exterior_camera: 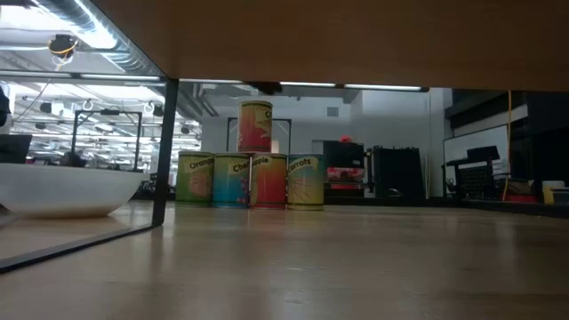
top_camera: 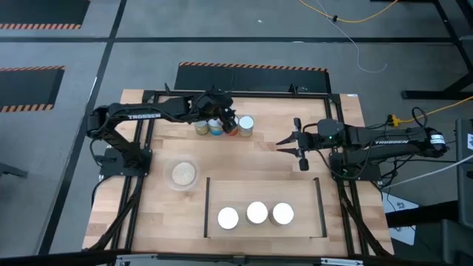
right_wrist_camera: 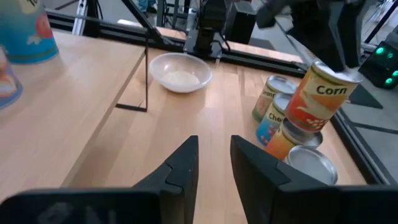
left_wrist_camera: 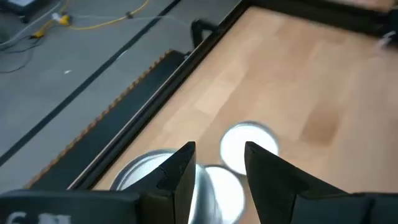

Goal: Pick and place cans onto a shelf
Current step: Put the canned corn on the shelf

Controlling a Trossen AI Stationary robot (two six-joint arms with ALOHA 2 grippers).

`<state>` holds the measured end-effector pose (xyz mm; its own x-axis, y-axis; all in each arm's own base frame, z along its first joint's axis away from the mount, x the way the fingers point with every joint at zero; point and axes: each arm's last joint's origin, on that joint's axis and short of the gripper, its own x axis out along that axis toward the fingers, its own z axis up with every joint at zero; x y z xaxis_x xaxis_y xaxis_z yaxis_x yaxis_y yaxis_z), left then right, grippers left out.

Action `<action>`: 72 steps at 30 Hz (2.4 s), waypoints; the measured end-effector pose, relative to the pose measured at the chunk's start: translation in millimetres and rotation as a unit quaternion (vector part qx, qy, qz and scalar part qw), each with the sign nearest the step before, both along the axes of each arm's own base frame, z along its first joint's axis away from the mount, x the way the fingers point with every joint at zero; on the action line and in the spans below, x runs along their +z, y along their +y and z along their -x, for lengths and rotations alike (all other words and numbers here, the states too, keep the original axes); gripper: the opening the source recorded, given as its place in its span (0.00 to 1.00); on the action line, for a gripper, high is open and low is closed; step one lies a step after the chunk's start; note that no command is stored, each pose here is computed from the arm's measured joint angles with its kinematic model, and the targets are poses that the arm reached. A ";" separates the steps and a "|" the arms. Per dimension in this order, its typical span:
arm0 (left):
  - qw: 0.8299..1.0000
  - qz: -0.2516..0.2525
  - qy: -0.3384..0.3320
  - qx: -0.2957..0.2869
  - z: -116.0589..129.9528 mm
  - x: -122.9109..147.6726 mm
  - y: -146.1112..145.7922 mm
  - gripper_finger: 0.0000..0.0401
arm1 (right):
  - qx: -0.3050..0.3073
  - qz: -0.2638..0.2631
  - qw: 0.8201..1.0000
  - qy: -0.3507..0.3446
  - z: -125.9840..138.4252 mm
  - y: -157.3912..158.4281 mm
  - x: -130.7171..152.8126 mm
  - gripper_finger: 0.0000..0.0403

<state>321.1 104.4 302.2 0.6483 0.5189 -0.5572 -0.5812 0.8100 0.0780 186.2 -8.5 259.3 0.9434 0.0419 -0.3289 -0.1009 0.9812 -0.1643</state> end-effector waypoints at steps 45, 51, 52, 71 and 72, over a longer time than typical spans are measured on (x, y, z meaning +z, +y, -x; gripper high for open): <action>0.998 0.002 0.049 0.029 -2.6 -16.3 1.5 0.13 | 0.000 0.000 1.000 0.002 -0.7 0.0 -0.6 0.24; 0.998 0.003 0.049 0.028 -2.6 -16.4 1.3 0.05 | 0.000 0.000 1.000 0.002 -0.7 0.0 -0.6 0.24; 0.998 0.003 0.050 0.028 -2.5 -16.5 1.3 0.04 | 0.000 0.000 1.000 0.002 -0.7 0.0 -0.6 0.24; 0.999 0.000 0.039 0.028 -0.7 -11.7 0.9 0.00 | 0.000 0.000 1.000 0.002 -0.7 0.0 -0.6 0.24; 0.999 -0.001 0.035 0.027 0.2 -9.6 0.4 0.00 | 0.000 0.000 1.000 0.002 -0.7 0.0 -0.6 0.24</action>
<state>320.9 104.9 292.6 0.5786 0.5542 -0.5984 -0.6177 0.7769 0.1222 186.9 -8.5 258.7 0.9420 0.0422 -0.3330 -0.1019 0.9812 -0.1640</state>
